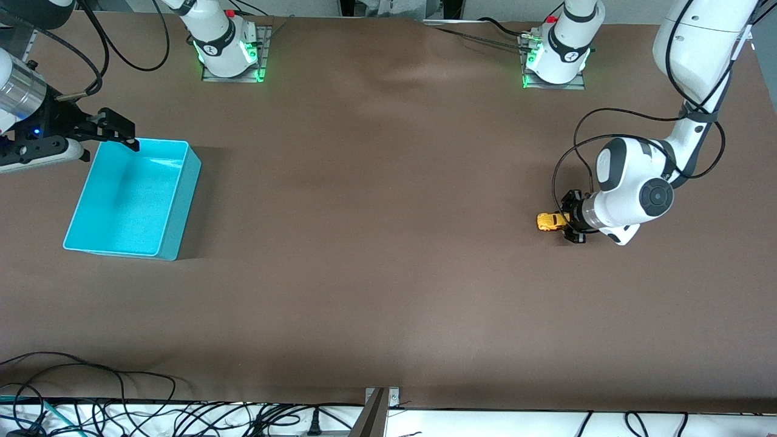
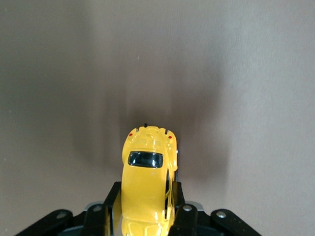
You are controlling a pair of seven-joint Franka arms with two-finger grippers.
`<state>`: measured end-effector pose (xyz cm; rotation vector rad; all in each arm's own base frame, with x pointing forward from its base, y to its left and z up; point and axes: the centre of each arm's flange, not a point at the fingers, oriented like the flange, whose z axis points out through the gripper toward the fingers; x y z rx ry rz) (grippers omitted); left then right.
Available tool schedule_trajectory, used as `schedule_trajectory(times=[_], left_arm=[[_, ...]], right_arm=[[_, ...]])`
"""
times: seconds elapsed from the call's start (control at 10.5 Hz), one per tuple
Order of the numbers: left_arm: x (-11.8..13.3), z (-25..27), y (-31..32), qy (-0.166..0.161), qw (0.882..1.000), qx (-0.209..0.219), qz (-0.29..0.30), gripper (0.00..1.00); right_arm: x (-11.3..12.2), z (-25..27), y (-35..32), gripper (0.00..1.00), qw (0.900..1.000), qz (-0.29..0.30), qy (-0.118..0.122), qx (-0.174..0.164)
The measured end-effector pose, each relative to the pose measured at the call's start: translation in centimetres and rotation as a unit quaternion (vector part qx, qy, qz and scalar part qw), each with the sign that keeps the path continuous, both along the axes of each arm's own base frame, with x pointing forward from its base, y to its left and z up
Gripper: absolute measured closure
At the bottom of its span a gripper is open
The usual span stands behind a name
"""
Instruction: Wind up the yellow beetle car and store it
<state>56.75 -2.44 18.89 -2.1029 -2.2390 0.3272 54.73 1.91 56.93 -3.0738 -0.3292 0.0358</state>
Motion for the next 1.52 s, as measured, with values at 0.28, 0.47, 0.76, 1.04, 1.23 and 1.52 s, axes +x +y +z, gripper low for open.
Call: schedule_trajectory(times=[0.28, 0.47, 0.76, 1.04, 1.23, 1.52], left_arm=[[0.0, -0.1, 3.5, -0.001, 1.000, 0.006, -0.002, 0.56], [0.1, -0.1, 6.1, -0.001, 1.000, 0.021, -0.006, 0.56], [0.2, -0.1, 9.3, 0.000, 1.000, 0.022, -0.014, 0.56], [0.1, -0.1, 12.0, -0.004, 1.000, 0.019, -0.017, 0.56], [0.1, -0.1, 13.4, -0.005, 1.000, 0.021, -0.013, 0.56], [0.1, -0.1, 14.4, -0.005, 1.000, 0.023, -0.006, 0.56]], right_arm=[[0.0, 0.0, 0.0, 0.00, 1.000, 0.000, 0.000, 0.000], [0.0, 0.0, 0.0, 0.00, 1.000, 0.000, 0.000, 0.000], [-0.1, 0.1, 0.0, 0.00, 1.000, 0.001, -0.001, 0.000], [-0.2, 0.4, 0.2, 0.00, 1.000, 0.002, -0.003, 0.000], [-0.2, 0.4, 0.3, 0.00, 1.000, 0.003, -0.003, 0.000], [-0.2, 0.3, 0.3, 0.00, 1.000, 0.003, -0.003, 0.000]])
